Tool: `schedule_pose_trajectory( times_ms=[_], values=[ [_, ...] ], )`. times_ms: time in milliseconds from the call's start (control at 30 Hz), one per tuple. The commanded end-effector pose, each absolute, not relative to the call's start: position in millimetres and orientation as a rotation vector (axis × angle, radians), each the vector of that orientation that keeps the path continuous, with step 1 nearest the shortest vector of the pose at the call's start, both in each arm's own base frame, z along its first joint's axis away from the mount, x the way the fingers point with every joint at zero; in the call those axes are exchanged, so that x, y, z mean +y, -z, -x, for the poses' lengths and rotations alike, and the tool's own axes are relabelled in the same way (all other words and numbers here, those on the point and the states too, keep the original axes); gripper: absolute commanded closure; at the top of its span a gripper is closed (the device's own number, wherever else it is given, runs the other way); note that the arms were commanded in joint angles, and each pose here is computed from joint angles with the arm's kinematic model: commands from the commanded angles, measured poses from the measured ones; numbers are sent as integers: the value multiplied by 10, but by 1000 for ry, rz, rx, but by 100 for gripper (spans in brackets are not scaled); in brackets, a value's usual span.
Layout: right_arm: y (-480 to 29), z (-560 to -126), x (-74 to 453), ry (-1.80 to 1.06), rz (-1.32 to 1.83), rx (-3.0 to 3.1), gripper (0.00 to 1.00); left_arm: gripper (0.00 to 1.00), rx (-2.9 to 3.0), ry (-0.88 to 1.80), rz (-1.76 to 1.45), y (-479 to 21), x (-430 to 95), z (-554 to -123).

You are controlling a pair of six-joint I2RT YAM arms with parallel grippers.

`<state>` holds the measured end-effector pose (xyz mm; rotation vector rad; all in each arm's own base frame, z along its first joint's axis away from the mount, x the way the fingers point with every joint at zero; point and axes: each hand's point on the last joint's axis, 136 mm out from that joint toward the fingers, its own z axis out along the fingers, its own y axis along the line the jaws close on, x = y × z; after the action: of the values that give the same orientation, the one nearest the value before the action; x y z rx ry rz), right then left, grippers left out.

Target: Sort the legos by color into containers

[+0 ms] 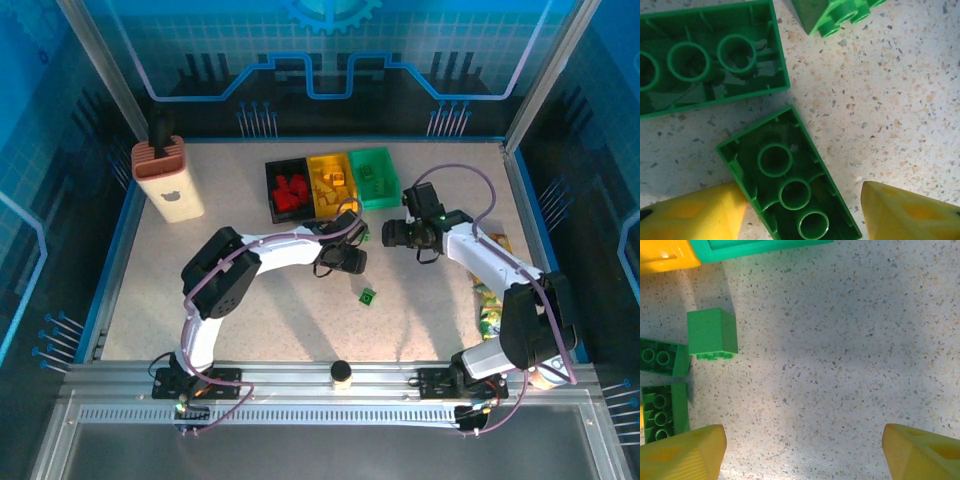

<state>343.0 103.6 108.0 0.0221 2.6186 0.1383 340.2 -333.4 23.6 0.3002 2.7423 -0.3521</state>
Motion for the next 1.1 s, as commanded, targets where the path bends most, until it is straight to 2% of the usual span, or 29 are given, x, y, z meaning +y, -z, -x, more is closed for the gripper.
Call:
schedule_pose_trajectory(
  times_ms=[0,67,200,533,767,1067],
  values=[
    [-1116,-3397,1077,-179,-36,2592,18,53,2778,200,-312,-133,-3240,-3349],
    [-1097,-3373,1060,-178,-40,2594,18,60,2752,155,-319,-205,-3226,-3355],
    [-1065,-3339,1025,-183,-53,2593,18,67,2693,117,-321,-440,-3197,-3370],
    [-897,-3157,877,-185,-139,2605,19,67,2453,246,-376,-1416,-3372,-3635],
    [-848,-2991,850,-207,-177,2619,19,67,2374,284,-385,-1761,-3596,-4300],
    [-991,-2844,830,-237,-177,2581,20,65,2324,332,-324,-1769,-3720,-5206]
  ],
)
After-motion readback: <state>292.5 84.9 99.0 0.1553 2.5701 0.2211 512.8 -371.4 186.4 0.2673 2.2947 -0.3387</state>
